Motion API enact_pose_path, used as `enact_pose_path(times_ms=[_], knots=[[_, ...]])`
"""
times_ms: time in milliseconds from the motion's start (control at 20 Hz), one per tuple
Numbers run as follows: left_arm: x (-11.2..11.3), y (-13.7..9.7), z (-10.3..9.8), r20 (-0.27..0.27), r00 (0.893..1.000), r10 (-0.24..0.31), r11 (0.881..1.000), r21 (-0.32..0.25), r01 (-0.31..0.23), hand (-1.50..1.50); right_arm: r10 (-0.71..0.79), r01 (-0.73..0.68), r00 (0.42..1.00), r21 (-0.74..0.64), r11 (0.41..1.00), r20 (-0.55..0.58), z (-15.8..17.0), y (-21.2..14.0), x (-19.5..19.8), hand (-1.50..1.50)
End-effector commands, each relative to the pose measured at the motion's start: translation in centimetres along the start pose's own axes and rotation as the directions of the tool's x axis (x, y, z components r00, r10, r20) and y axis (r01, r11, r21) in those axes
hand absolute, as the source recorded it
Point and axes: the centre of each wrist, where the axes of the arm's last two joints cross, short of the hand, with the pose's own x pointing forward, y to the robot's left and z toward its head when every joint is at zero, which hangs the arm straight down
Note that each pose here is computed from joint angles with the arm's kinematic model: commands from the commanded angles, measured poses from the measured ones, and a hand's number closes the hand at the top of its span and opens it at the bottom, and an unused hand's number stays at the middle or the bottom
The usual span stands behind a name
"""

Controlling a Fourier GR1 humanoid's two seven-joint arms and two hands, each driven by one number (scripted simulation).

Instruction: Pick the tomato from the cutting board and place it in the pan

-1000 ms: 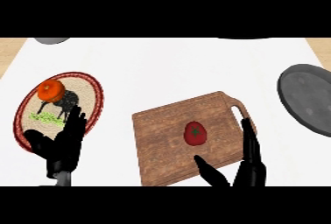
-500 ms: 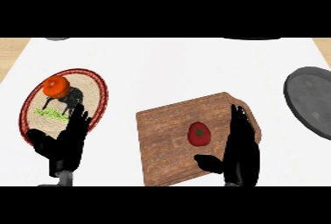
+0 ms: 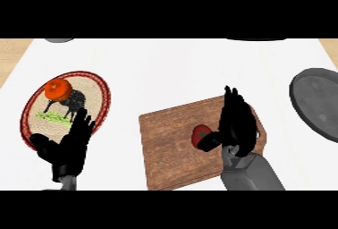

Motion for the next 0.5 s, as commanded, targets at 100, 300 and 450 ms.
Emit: enact_pose_path(times_ms=[100,300,450], knots=[[-1.9,0.1,1.0,-0.077,0.997,0.004,1.000,0.025,-0.002,0.00,0.167,-0.130,0.978,0.253,0.959,-0.128,-0.1,0.3,0.4,-1.50],[-2.1,-0.5,0.4,-0.072,0.997,-0.007,1.000,0.001,0.007,0.00,0.189,-0.142,0.973,0.300,0.943,-0.134,-0.2,-0.1,2.4,-1.50],[-2.6,-1.7,1.8,-0.067,0.998,0.001,1.000,0.020,0.001,0.00,0.145,-0.098,0.981,0.319,0.943,-0.127,-1.1,0.0,1.8,-1.50]])
